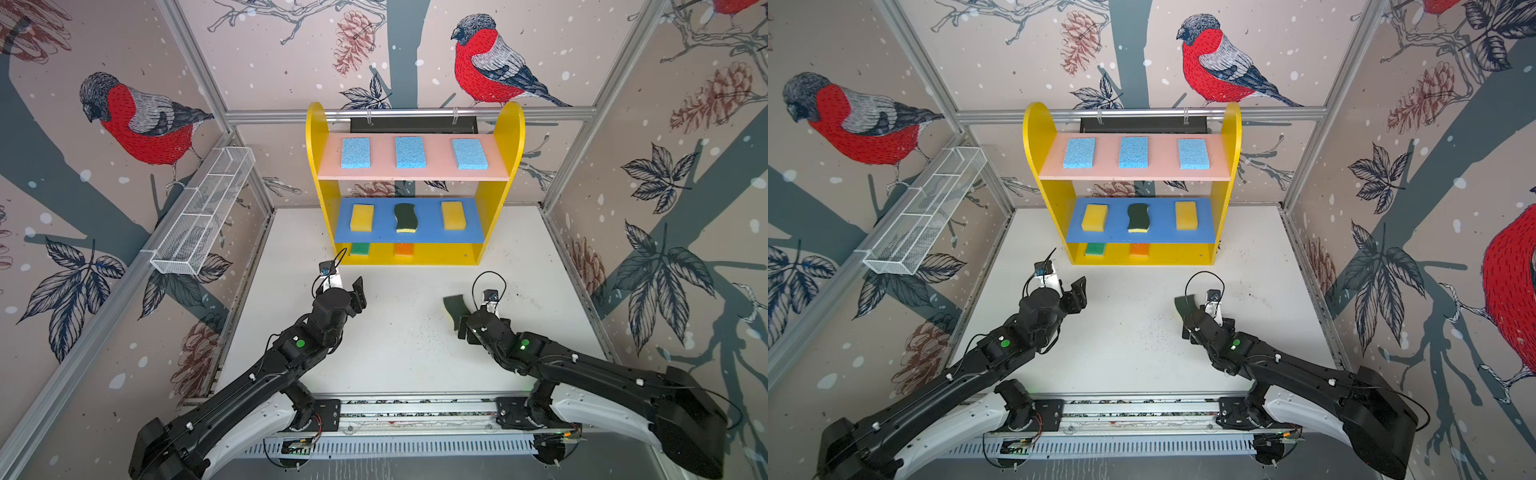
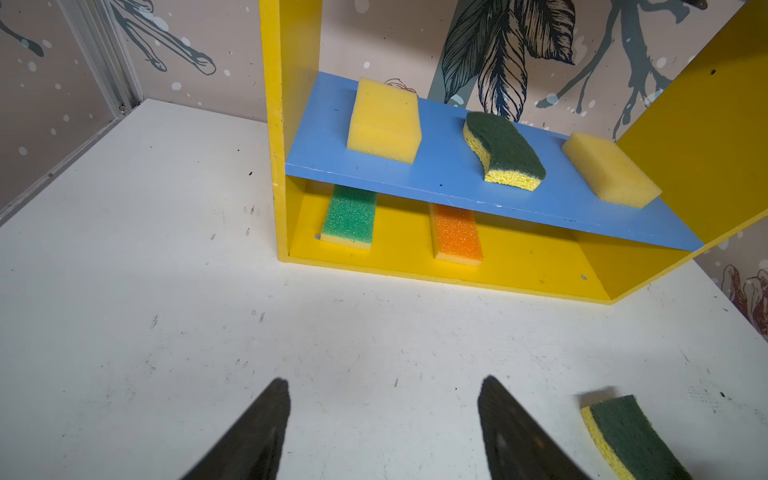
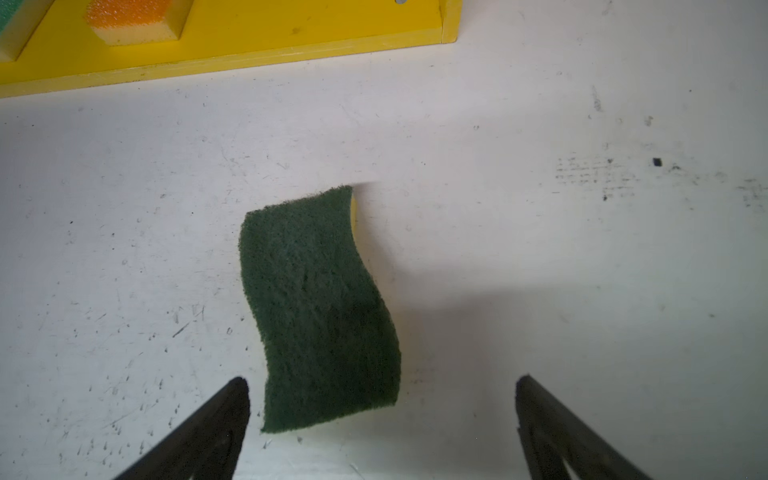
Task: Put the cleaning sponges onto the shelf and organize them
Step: 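Lift the scrub sponge and carry it with the right gripper toward the shelf base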
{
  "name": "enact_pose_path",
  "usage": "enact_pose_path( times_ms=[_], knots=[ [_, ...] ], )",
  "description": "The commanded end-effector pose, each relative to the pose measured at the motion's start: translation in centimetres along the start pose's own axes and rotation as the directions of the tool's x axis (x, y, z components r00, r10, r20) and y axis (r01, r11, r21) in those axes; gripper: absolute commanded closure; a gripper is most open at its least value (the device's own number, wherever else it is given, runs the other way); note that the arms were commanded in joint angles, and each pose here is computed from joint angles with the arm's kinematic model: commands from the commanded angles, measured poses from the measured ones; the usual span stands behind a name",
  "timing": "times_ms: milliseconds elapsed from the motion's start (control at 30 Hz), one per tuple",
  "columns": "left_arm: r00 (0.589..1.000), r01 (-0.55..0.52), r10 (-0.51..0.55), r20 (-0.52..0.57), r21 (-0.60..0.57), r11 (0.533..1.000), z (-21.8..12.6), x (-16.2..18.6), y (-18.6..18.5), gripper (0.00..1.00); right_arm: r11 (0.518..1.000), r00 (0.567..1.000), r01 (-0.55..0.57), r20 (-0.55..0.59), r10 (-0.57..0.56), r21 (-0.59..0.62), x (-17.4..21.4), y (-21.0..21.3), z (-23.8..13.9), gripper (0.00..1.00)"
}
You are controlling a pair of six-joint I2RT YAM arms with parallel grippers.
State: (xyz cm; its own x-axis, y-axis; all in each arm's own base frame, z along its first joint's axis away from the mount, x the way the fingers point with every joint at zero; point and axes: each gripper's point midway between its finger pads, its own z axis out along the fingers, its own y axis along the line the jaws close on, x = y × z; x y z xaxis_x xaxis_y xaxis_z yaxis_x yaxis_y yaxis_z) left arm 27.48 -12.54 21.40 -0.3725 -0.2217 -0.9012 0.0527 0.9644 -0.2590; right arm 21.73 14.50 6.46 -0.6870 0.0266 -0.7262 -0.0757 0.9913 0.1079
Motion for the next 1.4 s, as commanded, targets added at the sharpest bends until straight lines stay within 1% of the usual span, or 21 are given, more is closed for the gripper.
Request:
enact_pose_path(
  times_ms=[0,167,333,467,867,1067,1200,1367],
  knots=[
    [1.000,0.017,-0.017,0.006,-0.019,1.000,-0.4,-0.2,0.6,0.27,0.999,0.999,0.006,0.039,-0.005,-0.046,-0.8,0.9,0.0,0.00],
    [0.999,0.039,-0.039,0.010,-0.022,0.999,-0.7,-0.1,0.9,0.26,0.995,0.999,0.032,0.029,-0.030,-0.090,-0.5,1.8,0.1,0.01],
    [0.998,0.054,-0.054,0.008,-0.017,0.998,-0.8,-0.1,0.8,0.26,0.996,1.000,0.012,-0.002,-0.012,-0.083,0.3,1.7,0.6,0.00],
    [0.998,0.060,-0.060,0.005,-0.010,0.998,-0.8,-0.1,0.7,0.25,0.995,0.999,0.020,-0.041,-0.024,-0.098,1.1,2.4,1.0,0.00],
    [0.997,0.077,-0.077,0.017,-0.008,0.997,-1.8,-0.3,1.4,0.25,0.993,0.995,0.038,-0.087,-0.048,-0.111,2.1,3.7,2.3,0.00],
    [0.996,0.084,-0.084,0.024,-0.008,0.996,-2.4,-0.3,1.8,0.25,0.996,0.995,0.057,-0.075,-0.062,-0.066,1.8,4.0,2.6,0.00],
    [0.996,0.089,-0.089,0.027,-0.006,0.996,-2.5,-0.2,2.0,0.25,0.997,0.994,0.067,-0.084,-0.069,-0.028,2.1,3.9,3.1,0.03],
    [0.996,0.090,-0.089,0.018,-0.008,0.996,-2.5,0.3,2.2,0.25,0.996,0.991,0.093,-0.100,-0.093,-0.008,2.5,4.5,3.4,0.07]
  ],
)
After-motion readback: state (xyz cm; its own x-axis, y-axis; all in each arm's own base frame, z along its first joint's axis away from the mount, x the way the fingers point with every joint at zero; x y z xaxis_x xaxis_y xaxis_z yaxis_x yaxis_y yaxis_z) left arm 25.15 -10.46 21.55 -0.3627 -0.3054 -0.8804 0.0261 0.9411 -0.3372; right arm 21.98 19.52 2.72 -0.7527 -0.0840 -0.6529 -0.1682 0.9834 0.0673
